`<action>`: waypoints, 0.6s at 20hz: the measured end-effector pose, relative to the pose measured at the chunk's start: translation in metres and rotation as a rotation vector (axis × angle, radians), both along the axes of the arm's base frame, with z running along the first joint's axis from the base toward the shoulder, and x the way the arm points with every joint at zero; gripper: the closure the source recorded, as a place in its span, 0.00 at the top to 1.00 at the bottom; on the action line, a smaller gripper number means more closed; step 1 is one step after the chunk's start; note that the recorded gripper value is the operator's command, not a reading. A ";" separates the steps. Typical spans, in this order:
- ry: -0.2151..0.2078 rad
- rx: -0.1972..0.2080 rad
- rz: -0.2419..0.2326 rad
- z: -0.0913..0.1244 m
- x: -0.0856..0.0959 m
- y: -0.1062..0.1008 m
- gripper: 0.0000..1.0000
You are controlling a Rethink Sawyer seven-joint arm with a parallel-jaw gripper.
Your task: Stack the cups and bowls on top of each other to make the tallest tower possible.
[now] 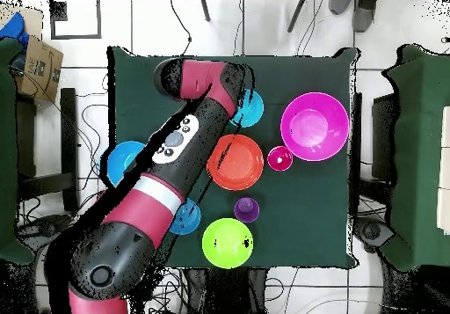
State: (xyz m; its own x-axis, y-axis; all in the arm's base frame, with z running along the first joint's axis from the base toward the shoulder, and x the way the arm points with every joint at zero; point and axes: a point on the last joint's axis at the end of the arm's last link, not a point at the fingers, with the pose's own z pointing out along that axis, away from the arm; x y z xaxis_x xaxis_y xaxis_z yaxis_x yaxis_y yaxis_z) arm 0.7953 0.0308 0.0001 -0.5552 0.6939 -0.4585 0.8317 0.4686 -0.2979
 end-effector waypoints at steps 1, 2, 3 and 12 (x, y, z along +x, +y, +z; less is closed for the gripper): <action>-0.003 -0.002 0.000 -0.003 0.002 0.001 0.00; -0.003 -0.004 0.001 -0.004 0.002 0.001 0.00; -0.004 -0.005 0.001 -0.004 0.003 0.001 0.00; -0.011 -0.009 0.004 -0.009 0.005 0.006 0.00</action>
